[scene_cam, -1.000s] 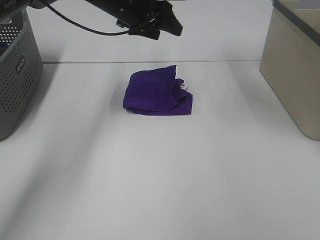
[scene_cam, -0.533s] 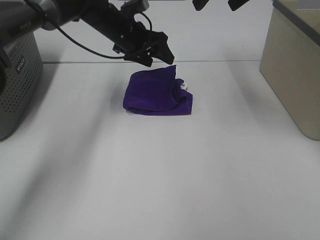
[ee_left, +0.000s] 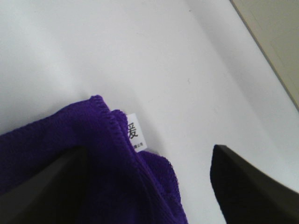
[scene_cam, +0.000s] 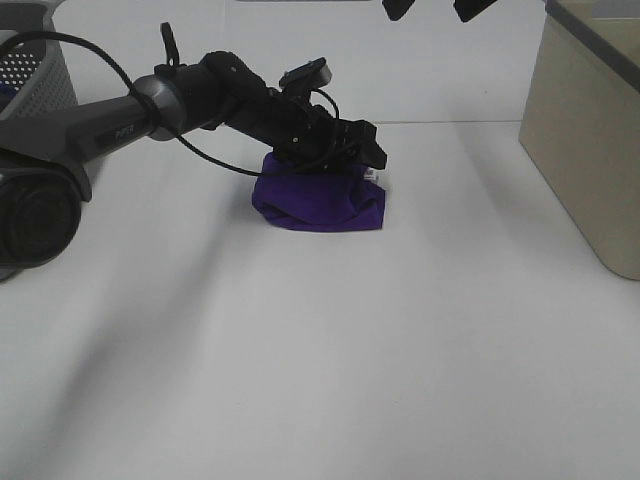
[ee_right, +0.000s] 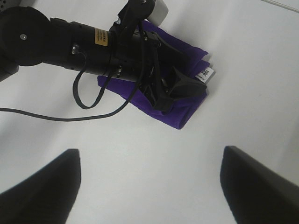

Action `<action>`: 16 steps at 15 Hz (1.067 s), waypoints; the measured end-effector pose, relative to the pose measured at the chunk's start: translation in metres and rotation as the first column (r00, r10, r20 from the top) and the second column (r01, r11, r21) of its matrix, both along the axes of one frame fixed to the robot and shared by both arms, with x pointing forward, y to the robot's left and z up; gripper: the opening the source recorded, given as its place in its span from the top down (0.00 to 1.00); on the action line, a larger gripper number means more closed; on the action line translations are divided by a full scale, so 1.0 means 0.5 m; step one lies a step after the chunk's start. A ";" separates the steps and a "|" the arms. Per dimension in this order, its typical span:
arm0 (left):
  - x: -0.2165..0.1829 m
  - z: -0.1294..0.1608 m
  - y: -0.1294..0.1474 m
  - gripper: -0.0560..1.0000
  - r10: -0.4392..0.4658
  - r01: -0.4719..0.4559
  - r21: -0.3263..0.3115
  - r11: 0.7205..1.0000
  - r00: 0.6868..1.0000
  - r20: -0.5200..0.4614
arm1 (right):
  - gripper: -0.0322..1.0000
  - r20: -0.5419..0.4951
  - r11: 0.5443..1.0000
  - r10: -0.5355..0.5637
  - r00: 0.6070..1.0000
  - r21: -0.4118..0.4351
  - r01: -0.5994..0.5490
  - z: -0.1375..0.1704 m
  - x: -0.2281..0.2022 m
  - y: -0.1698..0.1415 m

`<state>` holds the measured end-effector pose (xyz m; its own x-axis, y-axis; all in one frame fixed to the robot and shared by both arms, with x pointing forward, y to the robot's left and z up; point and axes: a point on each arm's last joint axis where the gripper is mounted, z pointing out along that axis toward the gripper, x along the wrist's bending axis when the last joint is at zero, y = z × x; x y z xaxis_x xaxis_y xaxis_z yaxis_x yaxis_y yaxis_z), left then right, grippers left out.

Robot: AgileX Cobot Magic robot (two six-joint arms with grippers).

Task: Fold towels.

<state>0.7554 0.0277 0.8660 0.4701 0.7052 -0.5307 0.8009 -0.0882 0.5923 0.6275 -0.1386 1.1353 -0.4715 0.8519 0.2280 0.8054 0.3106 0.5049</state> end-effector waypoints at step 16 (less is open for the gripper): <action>0.028 0.314 0.317 0.31 0.244 -0.239 0.443 0.864 0.969 0.046 | 0.21 0.153 0.947 -0.308 0.939 -0.049 0.318 0.105 -0.016 -0.239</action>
<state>0.7696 0.1860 1.0228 0.2510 0.9576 -0.1414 0.8371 -0.1414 0.5285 0.6195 -0.2581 1.1880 -0.2014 0.9732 0.1112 0.7897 0.0941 0.6062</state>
